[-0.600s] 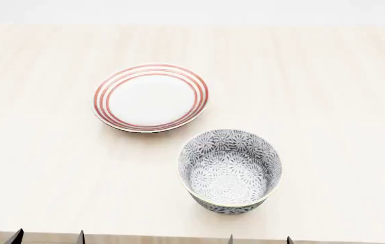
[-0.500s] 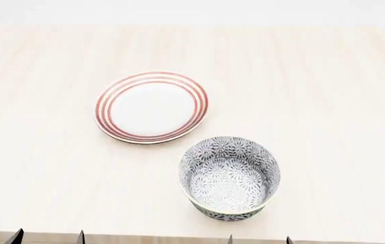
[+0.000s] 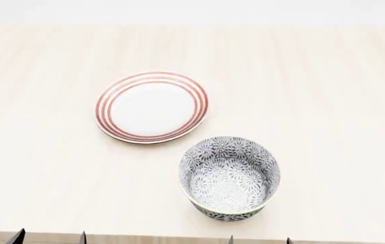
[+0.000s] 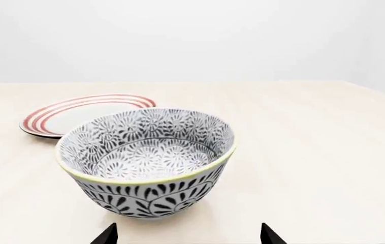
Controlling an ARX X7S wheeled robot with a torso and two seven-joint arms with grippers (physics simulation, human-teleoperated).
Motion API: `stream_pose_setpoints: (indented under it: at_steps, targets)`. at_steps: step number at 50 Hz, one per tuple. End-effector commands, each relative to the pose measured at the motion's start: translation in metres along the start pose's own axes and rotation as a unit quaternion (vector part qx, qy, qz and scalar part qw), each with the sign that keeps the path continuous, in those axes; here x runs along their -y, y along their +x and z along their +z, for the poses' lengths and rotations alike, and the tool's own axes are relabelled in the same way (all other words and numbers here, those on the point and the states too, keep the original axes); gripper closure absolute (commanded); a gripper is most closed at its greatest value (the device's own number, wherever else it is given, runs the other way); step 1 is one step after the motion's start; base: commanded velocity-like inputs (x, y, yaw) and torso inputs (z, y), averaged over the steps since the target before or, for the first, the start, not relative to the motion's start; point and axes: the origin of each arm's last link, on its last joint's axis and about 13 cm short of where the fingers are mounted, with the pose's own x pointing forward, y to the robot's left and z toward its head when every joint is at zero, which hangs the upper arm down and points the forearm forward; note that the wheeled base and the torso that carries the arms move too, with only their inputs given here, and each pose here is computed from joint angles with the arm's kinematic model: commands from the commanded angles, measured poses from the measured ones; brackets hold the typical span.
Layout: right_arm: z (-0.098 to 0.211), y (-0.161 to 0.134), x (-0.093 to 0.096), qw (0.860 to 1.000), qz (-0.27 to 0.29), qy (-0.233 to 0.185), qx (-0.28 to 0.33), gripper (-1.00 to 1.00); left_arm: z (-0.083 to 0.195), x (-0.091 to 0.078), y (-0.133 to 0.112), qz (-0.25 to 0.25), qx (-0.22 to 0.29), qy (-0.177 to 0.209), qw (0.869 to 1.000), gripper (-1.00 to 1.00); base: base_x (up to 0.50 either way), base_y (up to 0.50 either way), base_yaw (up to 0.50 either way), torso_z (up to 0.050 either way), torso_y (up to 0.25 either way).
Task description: Put the bowl on the plate.
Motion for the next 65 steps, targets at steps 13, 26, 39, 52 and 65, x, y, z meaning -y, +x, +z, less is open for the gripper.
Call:
stream_pose_setpoints:
  at_steps: [13,26,39,52,65]
  targets:
    - [0.091,0.011,0.02,0.976,-0.082,0.068,0.188,-1.0,0.095,-0.027,0.001,0.137,0.275,0.055,0.95,-1.0,0.0,0.0,0.0,0.0,0.0]
    - [0.15,-0.009,0.031,0.902,-0.143,0.1,0.396,-1.0,0.146,-0.046,-0.015,0.215,0.393,0.059,0.892,-1.0,0.16,0.0,0.0,0.0,0.0]
    - [0.148,-0.007,0.03,0.906,-0.135,0.095,0.39,-1.0,0.14,-0.044,-0.012,0.213,0.39,0.061,0.894,-1.0,0.5,0.0,0.0,0.0,0.0]
    - [0.144,-0.008,0.025,0.917,-0.113,0.08,0.375,-1.0,0.127,-0.036,-0.007,0.179,0.321,0.023,0.93,-1.0,0.37,0.0,0.0,0.0,0.0]
    - [0.141,-0.008,0.023,0.924,-0.097,0.074,0.363,-1.0,0.081,0.007,0.004,0.033,0.084,0.002,0.996,-1.0,0.0,0.0,0.0,0.0,0.0]
